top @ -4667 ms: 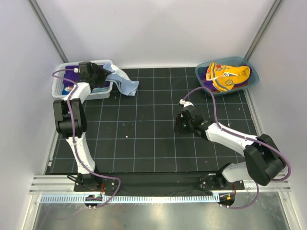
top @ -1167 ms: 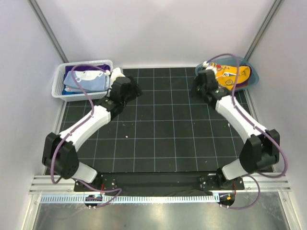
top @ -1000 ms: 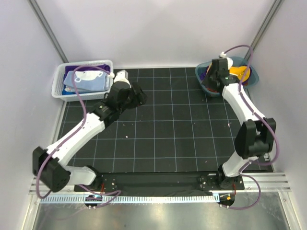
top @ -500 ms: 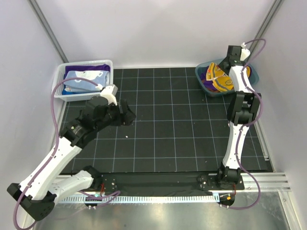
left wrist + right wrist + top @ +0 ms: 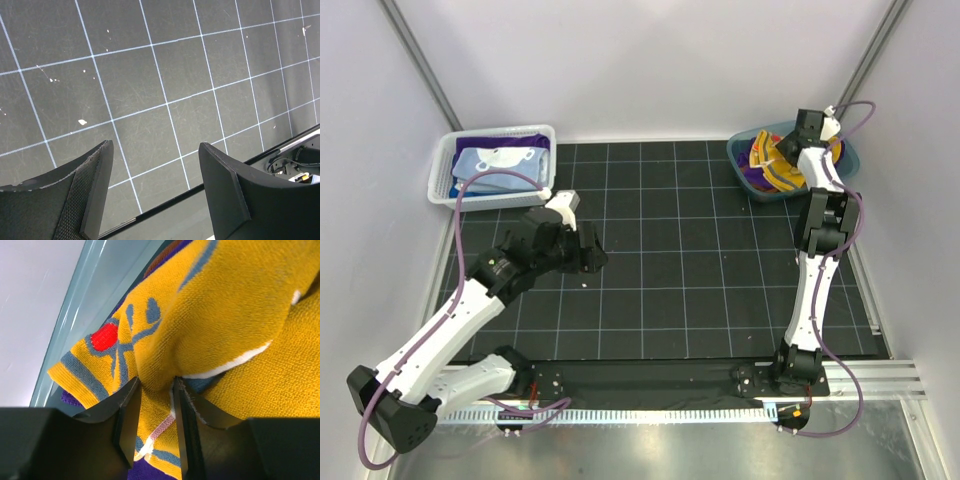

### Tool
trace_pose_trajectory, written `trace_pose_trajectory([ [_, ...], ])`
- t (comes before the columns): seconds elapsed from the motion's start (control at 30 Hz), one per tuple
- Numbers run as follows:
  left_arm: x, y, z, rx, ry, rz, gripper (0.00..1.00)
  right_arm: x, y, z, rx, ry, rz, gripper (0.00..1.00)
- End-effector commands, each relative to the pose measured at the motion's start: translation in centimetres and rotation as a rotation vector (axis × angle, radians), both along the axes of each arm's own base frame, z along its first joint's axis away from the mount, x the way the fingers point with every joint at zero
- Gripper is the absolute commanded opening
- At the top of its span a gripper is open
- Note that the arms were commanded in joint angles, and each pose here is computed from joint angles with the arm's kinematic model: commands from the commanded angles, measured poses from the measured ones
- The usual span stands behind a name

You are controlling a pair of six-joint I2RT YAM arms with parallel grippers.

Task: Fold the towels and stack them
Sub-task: Grab crumpled towel, then move the towel to the center of the board

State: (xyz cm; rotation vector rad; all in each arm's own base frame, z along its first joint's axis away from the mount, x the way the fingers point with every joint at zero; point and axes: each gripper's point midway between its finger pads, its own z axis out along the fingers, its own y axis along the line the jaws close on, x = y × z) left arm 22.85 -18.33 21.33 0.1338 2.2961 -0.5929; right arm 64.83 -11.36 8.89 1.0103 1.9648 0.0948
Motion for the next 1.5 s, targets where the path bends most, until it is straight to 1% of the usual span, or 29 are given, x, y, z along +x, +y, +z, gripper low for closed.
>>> trace_pose_trajectory([
  [0.0, 0.4, -0.5, 1.0, -0.023, -0.047, -0.023, 0.72, 0.5, -0.2, 2.1, 0.016, -0.071, -0.007, 0.39],
  [0.07, 0.4, -0.4, 0.9, -0.021, -0.044, -0.019, 0.72, 0.6, -0.1, 2.2, 0.018, -0.072, -0.001, 0.36],
  [0.1, 0.5, -0.3, 0.9, -0.021, -0.048, -0.017, 0.72, 0.6, -0.1, 2.3, 0.019, -0.071, -0.001, 0.28],
  [0.13, 0.5, -0.3, 1.0, -0.022, -0.051, -0.014, 0.72, 0.7, -0.3, 2.8, 0.021, -0.080, -0.005, 0.23],
  [0.2, 0.5, -0.2, 1.0, -0.020, -0.052, -0.008, 0.72, 0.7, -0.2, 3.6, 0.022, -0.095, 0.000, 0.14],
  [0.23, 0.5, -0.2, 1.0, -0.021, -0.053, -0.010, 0.72, 0.6, -0.1, 4.7, 0.027, -0.113, -0.001, 0.12],
  [0.33, 0.5, -0.2, 1.0, -0.021, -0.053, -0.010, 0.72, 0.4, 0.1, 6.5, 0.029, -0.148, 0.007, 0.10],
  [0.37, 0.5, -0.2, 1.0, -0.023, -0.054, -0.011, 0.72, 0.3, 0.2, 8.3, 0.024, -0.174, 0.014, 0.10],
  [0.57, 0.2, -0.3, 1.2, -0.039, -0.058, -0.014, 0.72, -0.8, 0.8, 14.8, 0.015, -0.265, 0.034, 0.05],
  [0.7, 0.1, -0.2, 1.4, -0.049, -0.068, -0.012, 0.72, -2.0, 1.5, 19.7, 0.028, -0.331, 0.058, 0.03],
  [0.77, 0.0, -0.1, 1.4, -0.050, -0.069, -0.010, 0.72, -2.6, 2.1, 21.0, 0.045, -0.344, 0.074, 0.01],
  [0.8, 0.0, -0.1, 1.5, -0.054, -0.072, -0.009, 0.72, -2.9, 2.5, 21.6, 0.053, -0.353, 0.081, 0.01],
  [0.83, -0.1, 0.0, 1.5, -0.055, -0.075, -0.008, 0.72, -3.6, 2.9, 23.1, 0.059, -0.377, 0.091, 0.01],
  [0.9, -0.1, 0.1, 1.6, -0.057, -0.079, -0.004, 0.72, -4.4, 4.0, 24.3, 0.065, -0.390, 0.118, 0.01],
  [0.97, -0.1, 0.2, 1.7, -0.059, -0.085, 0.000, 0.72, -5.5, 6.2, 26.8, 0.078, -0.420, 0.184, 0.01],
  [1.03, -0.2, 0.2, 1.8, -0.063, -0.087, 0.003, 0.72, -6.4, 8.9, 27.3, 0.094, -0.412, 0.237, 0.01],
  [1.07, -0.3, 0.3, 2.1, -0.069, -0.095, 0.004, 0.72, -7.4, 10.2, 29.0, 0.100, -0.436, 0.264, 0.01],
  [1.13, 0.0, 0.9, 2.2, -0.053, -0.110, 0.033, 0.72, -8.8, 13.0, 29.1, 0.119, -0.424, 0.319, 0.01],
  [1.17, 0.1, 1.4, 2.3, -0.044, -0.121, 0.051, 0.72, -10.2, 15.4, 30.9, 0.121, -0.454, 0.366, 0.01],
  [1.2, 0.1, 1.6, 2.3, -0.037, -0.124, 0.060, 0.72, -11.2, 18.3, 31.4, 0.126, -0.461, 0.420, 0.01],
  [1.23, 0.1, 2.1, 2.2, -0.023, -0.126, 0.076, 0.73, -12.2, 20.2, 30.3, 0.134, -0.433, 0.455, 0.01],
  [1.27, 0.3, 2.7, 2.7, -0.015, -0.148, 0.107, 0.73, -13.6, 24.0, 30.3, 0.149, -0.428, 0.527, 0.01],
  [1.3, 0.4, 3.2, 2.8, -0.007, -0.153, 0.126, 0.74, -15.7, 25.7, 30.1, 0.160, -0.426, 0.561, 0.01],
  [1.33, 0.4, 3.5, 2.9, -0.005, -0.155, 0.142, 0.75, -16.9, 27.3, 29.8, 0.169, -0.423, 0.588, 0.01],
  [1.37, 0.5, 4.0, 3.4, -0.006, -0.169, 0.166, 0.75, -19.1, 30.5, 29.8, 0.190, -0.432, 0.653, 0.01],
  [1.4, 0.6, 4.3, 3.7, -0.008, -0.173, 0.180, 0.76, -21.5, 31.1, 28.2, 0.202, -0.411, 0.664, 0.01],
  [1.47, 0.6, 4.8, 4.0, -0.005, -0.175, 0.204, 0.76, -24.5, 32.7, 27.0, 0.232, -0.417, 0.706, 0.01],
])
